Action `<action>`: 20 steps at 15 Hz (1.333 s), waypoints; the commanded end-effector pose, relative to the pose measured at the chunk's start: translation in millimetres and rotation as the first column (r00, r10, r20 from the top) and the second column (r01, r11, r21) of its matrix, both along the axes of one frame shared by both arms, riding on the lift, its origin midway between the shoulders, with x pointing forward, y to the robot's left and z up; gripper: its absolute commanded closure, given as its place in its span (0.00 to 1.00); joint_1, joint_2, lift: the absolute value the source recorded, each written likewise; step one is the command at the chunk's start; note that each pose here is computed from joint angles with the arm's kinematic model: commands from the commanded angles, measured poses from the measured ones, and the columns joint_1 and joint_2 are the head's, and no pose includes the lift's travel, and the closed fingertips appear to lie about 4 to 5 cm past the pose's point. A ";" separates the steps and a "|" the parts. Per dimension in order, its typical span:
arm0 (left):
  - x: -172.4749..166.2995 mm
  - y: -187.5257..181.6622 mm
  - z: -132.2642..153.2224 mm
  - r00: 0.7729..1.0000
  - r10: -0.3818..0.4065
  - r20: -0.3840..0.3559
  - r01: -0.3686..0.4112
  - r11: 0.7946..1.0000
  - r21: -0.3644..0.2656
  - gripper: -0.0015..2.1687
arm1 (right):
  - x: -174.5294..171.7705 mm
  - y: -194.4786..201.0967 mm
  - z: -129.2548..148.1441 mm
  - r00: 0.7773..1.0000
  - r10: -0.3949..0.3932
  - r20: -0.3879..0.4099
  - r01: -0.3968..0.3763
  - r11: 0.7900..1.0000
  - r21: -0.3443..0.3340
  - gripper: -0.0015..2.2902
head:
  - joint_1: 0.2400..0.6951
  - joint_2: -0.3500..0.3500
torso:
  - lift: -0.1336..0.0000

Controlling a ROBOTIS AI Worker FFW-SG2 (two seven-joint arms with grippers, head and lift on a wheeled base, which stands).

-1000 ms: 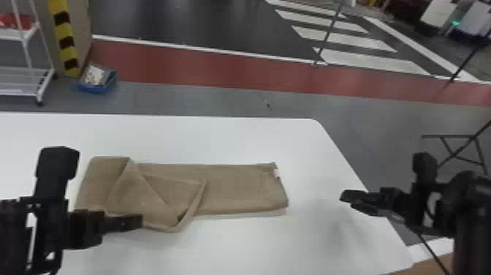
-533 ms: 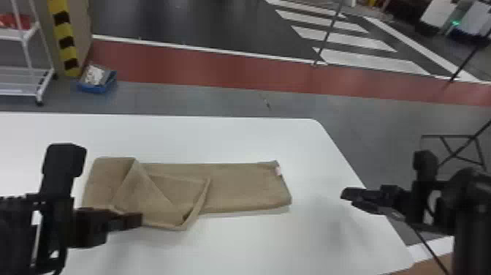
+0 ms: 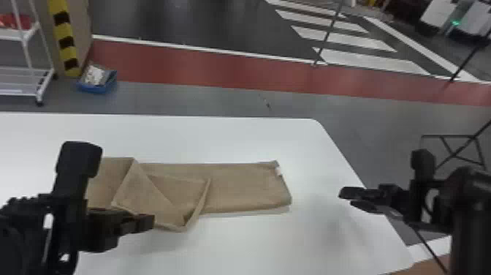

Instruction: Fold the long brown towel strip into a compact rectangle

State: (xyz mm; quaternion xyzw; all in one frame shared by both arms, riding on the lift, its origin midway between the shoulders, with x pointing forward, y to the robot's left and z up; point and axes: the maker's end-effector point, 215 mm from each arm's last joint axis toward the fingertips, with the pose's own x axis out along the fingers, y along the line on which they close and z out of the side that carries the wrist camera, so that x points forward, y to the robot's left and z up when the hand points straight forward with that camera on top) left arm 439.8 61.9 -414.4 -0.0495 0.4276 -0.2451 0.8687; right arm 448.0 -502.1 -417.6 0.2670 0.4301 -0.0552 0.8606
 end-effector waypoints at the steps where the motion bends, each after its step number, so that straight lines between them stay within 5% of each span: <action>1: 7.4 -16.5 8.9 0.999 -0.027 0.048 0.027 1.000 -0.014 0.32 | -0.1 -1.4 1.3 1.000 -0.003 0.004 0.003 1.000 0.001 0.26 | 1.00 0.00 | 0.07; 10: 8.1 -93.4 19.2 0.971 -0.164 0.176 0.177 0.982 -0.059 0.31 | -5.3 6.2 -4.3 1.000 -0.004 -0.005 0.004 1.000 0.023 0.26 | 1.00 0.00 | 0.07; 12: 1.0 -106.5 12.7 0.966 -0.194 0.171 0.206 0.977 -0.052 0.23 | -6.2 7.1 -5.2 1.000 -0.004 -0.005 0.004 1.000 0.024 0.26 | 1.00 0.00 | 0.07; 20: -7.0 -122.3 11.4 0.956 -0.236 0.175 0.247 0.968 -0.040 0.23 | -11.0 4.4 -7.3 1.000 -0.012 -0.006 0.013 0.999 0.033 0.26 | 1.00 0.00 | 0.07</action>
